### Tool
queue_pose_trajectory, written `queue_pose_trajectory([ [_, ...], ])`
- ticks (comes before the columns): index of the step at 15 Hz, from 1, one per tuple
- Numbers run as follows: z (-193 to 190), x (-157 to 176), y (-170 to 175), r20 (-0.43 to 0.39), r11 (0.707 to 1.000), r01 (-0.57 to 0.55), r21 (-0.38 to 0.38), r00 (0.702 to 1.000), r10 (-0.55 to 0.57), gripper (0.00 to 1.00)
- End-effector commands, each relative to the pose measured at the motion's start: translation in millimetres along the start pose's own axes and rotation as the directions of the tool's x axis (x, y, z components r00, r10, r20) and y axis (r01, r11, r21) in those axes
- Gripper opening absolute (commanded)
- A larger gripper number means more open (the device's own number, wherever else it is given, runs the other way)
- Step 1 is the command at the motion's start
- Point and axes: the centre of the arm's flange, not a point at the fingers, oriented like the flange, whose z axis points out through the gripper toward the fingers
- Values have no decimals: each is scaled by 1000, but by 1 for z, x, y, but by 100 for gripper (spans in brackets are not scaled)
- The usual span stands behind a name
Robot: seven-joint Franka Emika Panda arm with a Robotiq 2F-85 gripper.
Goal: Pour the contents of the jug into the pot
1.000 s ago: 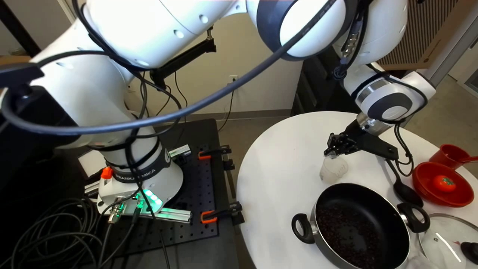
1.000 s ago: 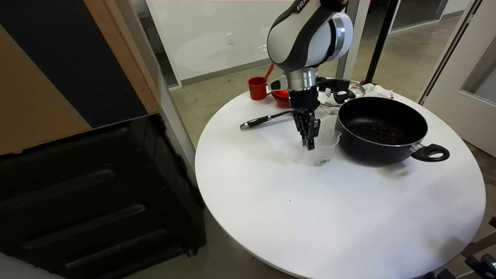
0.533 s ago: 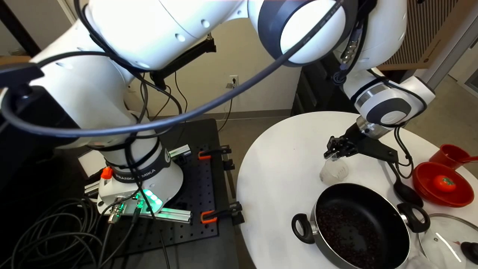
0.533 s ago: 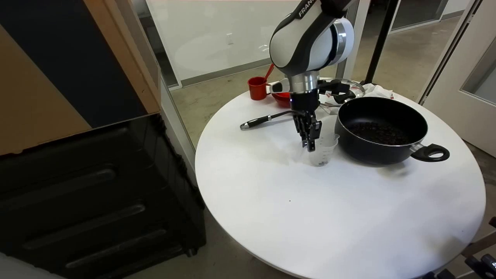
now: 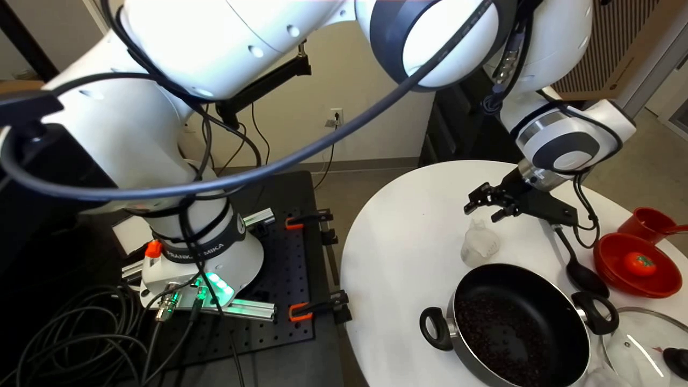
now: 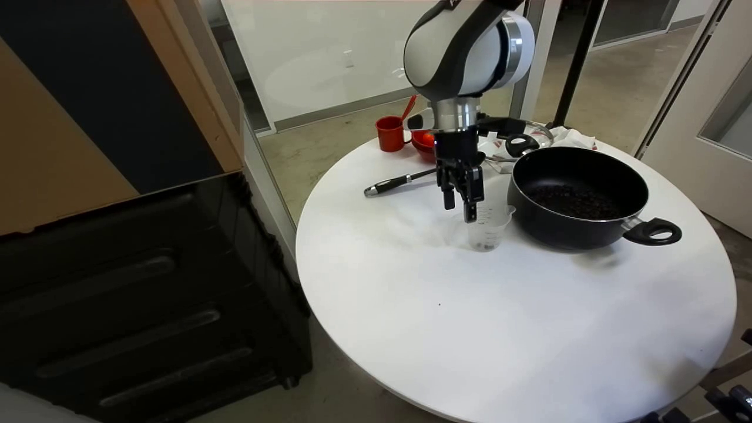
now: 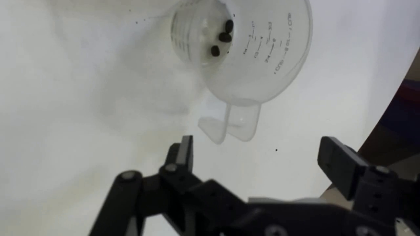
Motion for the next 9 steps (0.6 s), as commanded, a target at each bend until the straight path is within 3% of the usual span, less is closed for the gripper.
queue_pose_trajectory([
  [1,-54,13,-28,-35,1000,28,13,999,-28,100],
  [6,-115,41,-58,-34,998,52,-46,998,-54,100],
  [7,-98,37,-31,-28,998,43,-53,999,-45,100],
  [9,-114,44,-40,-26,996,54,-65,998,-55,100],
])
